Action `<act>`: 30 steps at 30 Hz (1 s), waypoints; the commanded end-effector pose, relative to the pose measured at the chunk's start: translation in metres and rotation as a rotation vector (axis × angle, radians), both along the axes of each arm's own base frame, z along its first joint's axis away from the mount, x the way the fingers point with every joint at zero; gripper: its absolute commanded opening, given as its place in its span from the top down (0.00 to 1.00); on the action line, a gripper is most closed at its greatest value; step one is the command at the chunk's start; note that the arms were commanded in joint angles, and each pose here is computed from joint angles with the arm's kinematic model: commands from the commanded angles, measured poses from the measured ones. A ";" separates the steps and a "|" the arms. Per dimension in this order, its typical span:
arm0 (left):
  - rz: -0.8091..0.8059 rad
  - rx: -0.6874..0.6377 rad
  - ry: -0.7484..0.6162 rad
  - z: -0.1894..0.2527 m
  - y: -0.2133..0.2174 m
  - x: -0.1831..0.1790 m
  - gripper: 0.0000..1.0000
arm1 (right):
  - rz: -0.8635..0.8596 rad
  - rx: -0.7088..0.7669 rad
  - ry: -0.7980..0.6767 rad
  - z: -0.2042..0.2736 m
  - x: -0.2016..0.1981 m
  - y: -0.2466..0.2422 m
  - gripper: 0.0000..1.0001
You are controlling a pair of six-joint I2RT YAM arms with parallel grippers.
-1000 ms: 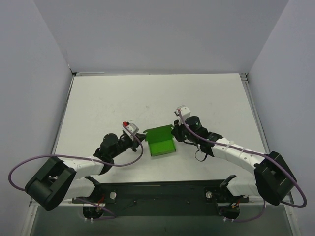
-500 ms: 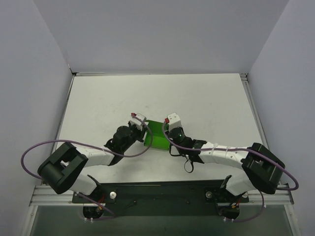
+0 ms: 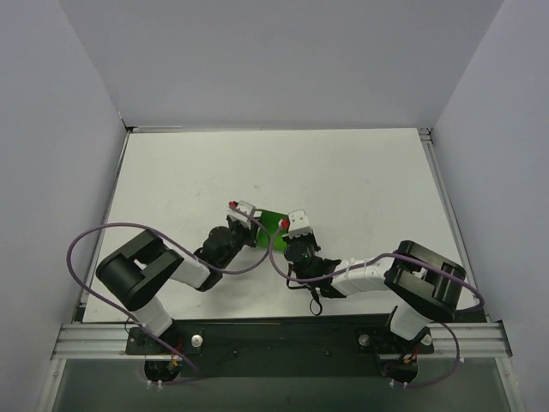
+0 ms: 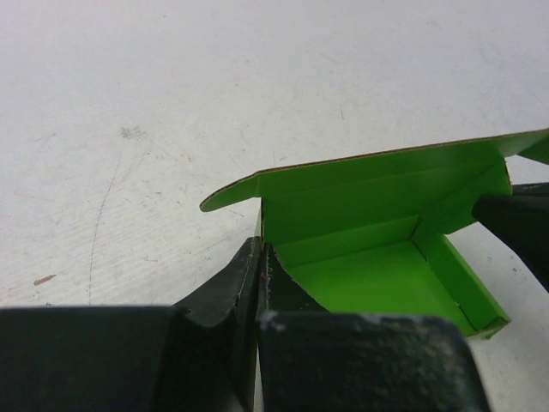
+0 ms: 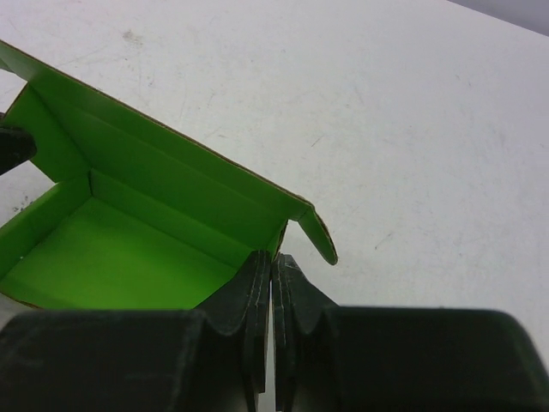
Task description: Fold the paper box
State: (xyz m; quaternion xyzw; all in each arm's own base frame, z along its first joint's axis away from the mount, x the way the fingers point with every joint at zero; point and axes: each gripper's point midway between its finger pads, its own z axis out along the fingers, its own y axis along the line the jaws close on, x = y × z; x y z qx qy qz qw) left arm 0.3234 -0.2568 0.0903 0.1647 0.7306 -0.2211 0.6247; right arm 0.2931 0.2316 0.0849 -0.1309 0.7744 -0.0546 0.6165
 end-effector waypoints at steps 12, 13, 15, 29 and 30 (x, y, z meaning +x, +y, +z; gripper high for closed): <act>-0.141 -0.147 0.012 0.004 -0.034 -0.037 1.00 | -0.003 0.236 -0.031 0.016 -0.019 0.033 1.00; -0.145 -0.149 0.015 0.003 -0.035 -0.039 1.00 | -0.006 0.238 -0.022 0.014 -0.019 0.034 1.00; -0.143 -0.151 0.029 -0.001 -0.033 -0.042 1.00 | -0.013 0.246 0.000 0.007 -0.020 0.034 1.00; -0.126 -0.180 0.120 -0.025 -0.027 -0.059 1.00 | -0.041 0.258 0.109 -0.012 -0.034 0.033 1.00; -0.127 -0.181 0.125 -0.026 -0.027 -0.059 1.00 | -0.044 0.256 0.116 -0.014 -0.035 0.032 1.00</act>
